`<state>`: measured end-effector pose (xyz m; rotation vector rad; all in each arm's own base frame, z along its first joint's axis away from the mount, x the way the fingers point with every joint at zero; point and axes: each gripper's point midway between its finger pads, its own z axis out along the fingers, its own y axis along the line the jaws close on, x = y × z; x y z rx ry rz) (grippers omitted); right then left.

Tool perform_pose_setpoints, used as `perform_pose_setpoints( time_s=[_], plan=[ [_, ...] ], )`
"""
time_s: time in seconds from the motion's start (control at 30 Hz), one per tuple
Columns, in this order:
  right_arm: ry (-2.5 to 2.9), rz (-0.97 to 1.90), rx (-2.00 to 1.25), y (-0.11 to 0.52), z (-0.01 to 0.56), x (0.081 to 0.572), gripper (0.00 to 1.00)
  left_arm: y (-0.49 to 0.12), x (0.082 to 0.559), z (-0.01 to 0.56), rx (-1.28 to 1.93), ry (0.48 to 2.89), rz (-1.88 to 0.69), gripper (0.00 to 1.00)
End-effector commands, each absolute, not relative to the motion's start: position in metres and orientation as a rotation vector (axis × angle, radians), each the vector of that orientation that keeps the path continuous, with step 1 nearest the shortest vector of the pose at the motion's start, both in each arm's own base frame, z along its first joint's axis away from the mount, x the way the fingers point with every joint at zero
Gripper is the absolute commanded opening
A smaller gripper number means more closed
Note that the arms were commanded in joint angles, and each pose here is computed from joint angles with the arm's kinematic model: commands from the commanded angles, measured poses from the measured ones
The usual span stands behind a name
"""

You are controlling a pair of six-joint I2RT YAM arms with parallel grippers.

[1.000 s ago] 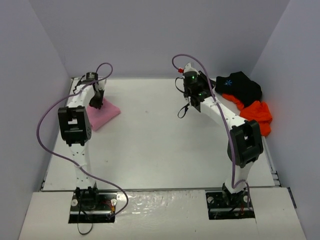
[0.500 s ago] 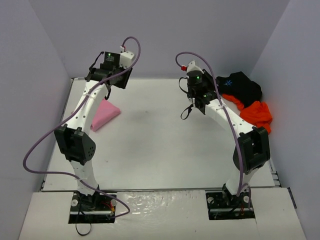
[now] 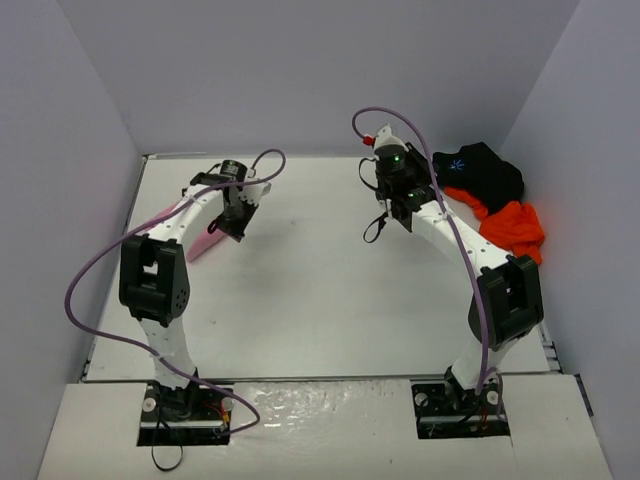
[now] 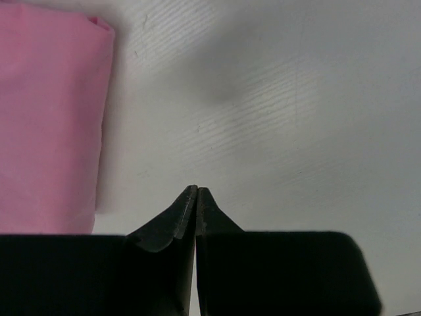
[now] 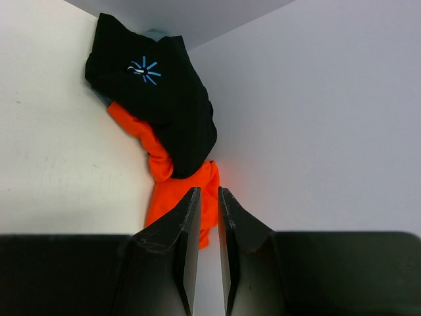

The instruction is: Fold and stack the t-shirts

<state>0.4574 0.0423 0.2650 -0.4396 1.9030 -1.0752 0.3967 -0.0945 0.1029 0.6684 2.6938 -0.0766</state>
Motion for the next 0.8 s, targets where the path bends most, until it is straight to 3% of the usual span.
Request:
perform_pose_setpoints(
  time_s=[0.0,0.47,0.77],
  plan=[
    [1.838,-1.018,-0.328,0.044,0.294,0.453,0.14,-0.074,0.411,0.115,0.623,2.646,-0.043,0.0],
    [1.847,-1.011,-0.334,0.042,0.288,0.45,0.15,0.042,0.434,0.031,0.399,2.894,0.148,0.0],
    [1.853,-1.003,-0.341,0.045,0.284,0.453,0.15,0.12,0.443,0.037,0.163,2.928,0.271,0.0]
  ],
)
